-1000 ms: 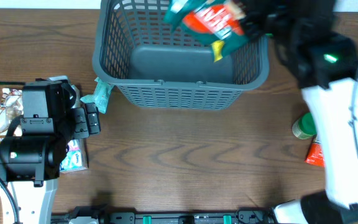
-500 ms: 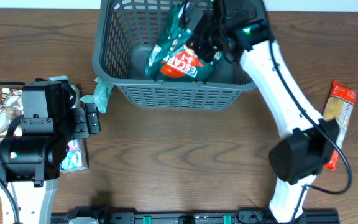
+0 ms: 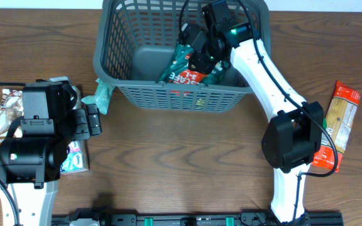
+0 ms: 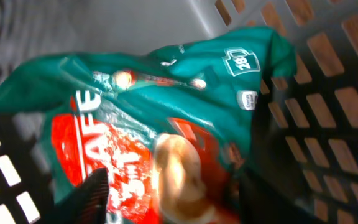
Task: Pack container
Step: 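Carry the Nescafé bag left and lower it into the basket, then open the right gripper and push the bag down inside the basket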
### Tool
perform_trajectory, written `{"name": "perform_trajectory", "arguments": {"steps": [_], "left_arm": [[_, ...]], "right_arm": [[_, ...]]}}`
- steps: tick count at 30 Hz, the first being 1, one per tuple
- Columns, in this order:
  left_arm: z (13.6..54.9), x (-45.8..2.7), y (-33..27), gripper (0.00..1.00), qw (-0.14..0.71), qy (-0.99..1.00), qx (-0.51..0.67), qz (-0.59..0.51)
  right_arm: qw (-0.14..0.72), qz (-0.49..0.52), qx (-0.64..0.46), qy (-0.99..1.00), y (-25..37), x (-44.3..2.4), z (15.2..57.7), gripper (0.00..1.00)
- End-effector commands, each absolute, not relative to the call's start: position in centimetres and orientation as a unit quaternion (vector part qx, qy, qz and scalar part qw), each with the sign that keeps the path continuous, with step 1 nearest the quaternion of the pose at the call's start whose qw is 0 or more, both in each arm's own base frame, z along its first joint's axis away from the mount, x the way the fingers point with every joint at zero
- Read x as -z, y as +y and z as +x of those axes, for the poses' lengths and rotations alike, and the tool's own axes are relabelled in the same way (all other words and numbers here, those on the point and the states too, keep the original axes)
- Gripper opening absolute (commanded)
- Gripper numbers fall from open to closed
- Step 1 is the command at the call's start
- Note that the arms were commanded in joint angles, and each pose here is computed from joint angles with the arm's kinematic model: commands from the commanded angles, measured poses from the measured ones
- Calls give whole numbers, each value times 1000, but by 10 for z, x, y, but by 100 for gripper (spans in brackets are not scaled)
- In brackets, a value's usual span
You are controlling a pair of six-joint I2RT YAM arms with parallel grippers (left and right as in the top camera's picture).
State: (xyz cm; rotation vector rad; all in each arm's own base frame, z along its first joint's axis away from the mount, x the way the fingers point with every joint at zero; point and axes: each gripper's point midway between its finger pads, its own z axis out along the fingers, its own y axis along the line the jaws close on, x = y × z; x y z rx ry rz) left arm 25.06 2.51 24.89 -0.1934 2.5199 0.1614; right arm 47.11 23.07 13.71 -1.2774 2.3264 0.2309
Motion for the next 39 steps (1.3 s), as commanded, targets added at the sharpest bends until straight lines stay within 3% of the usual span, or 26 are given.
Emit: {"name": "perform_trajectory", "arguments": {"steps": [1, 7, 15, 16, 18, 19, 20, 23, 27, 30, 39], "left_arm": [[250, -255, 30, 99, 309, 945, -69, -81], [250, -255, 30, 99, 308, 945, -69, -81], [250, -255, 30, 99, 308, 945, -69, -81], [250, -255, 30, 99, 308, 945, -69, -81], [250, -255, 30, 99, 308, 945, -69, -81], [250, -255, 30, 99, 308, 945, -69, -81], [250, -255, 30, 99, 308, 945, -69, -81], [250, -255, 30, 99, 308, 946, -70, -77], [250, -255, 30, 99, 308, 946, -71, -75], [251, -255, 30, 99, 307, 946, -71, -75], [251, -255, 30, 99, 306, 946, -71, -75]], "right_arm": [[256, -471, -96, 839, 242, -160, 466, 69], [281, -463, -97, 835, 240, -190, 462, 68], [438, -404, -106, 796, 231, -351, 439, 70], [455, -397, -111, 789, 229, -371, 431, 66], [470, -409, -137, 770, 229, -397, 405, 48], [470, -417, -155, 762, 231, -405, 391, 33], [467, -428, -175, 754, 233, -412, 375, 27], [445, -448, -209, 746, 230, -419, 337, 15], [400, -450, -216, 768, 218, -411, 301, 12], [354, -465, -218, 782, 213, -395, 279, 2], [258, -546, -221, 766, 228, -355, 244, 2]]}}
